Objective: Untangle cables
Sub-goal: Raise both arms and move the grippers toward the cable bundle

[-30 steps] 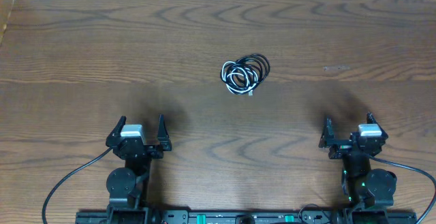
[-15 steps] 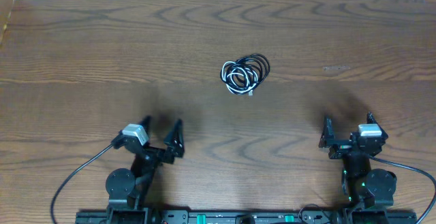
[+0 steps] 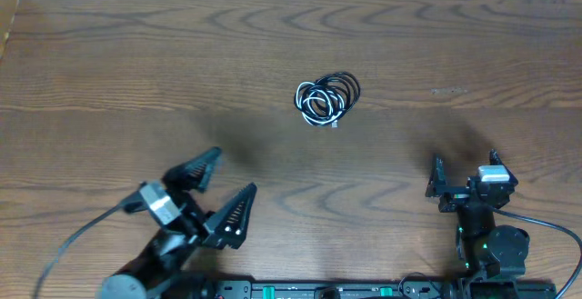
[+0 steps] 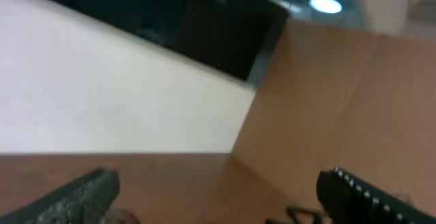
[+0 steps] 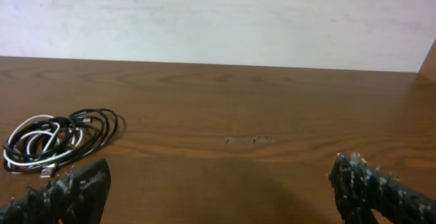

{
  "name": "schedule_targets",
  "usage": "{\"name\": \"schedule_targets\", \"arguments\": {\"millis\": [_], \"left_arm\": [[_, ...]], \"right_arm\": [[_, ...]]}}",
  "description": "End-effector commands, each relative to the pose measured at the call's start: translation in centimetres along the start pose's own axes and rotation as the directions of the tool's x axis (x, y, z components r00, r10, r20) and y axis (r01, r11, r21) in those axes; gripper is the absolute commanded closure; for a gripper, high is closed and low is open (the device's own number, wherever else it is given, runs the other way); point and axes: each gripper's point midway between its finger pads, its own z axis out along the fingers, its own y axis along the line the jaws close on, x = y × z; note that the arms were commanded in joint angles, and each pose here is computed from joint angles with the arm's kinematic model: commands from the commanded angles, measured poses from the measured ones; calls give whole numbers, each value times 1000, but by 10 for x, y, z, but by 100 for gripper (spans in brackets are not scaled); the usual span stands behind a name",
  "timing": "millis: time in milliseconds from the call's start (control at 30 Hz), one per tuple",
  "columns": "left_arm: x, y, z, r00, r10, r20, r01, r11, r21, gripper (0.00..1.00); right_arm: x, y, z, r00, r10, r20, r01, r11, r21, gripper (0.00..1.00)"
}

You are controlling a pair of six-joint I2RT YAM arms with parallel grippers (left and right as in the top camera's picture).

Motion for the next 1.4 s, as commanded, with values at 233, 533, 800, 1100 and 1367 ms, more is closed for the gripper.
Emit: {"name": "schedule_targets", "arguments": {"millis": [233,533,800,1100,1367], "left_arm": [[-15,32,22,817,-274,-507,33,901,-433,2],[39,100,16,437,-657,-615,-13,678,-735,2],[85,130,28,234,-805,-546,45,570,-821,3],[110,145,23,120,-855,-505,16,511,-860,2],[110,149,23,134,-851,-508,1,512,-859,2]], "right_arm": [[0,0,0,1000,-8,0,8,1000,0,1],[-1,-8,0,996,-85,2,84,995,50,1],[-38,83,-25,988,40,151,38,877,-479,1],[-103,150,-127,871,119,477,373,473,-798,1],[-213,115,-123,786,51,616,393,728,-562,1]]}}
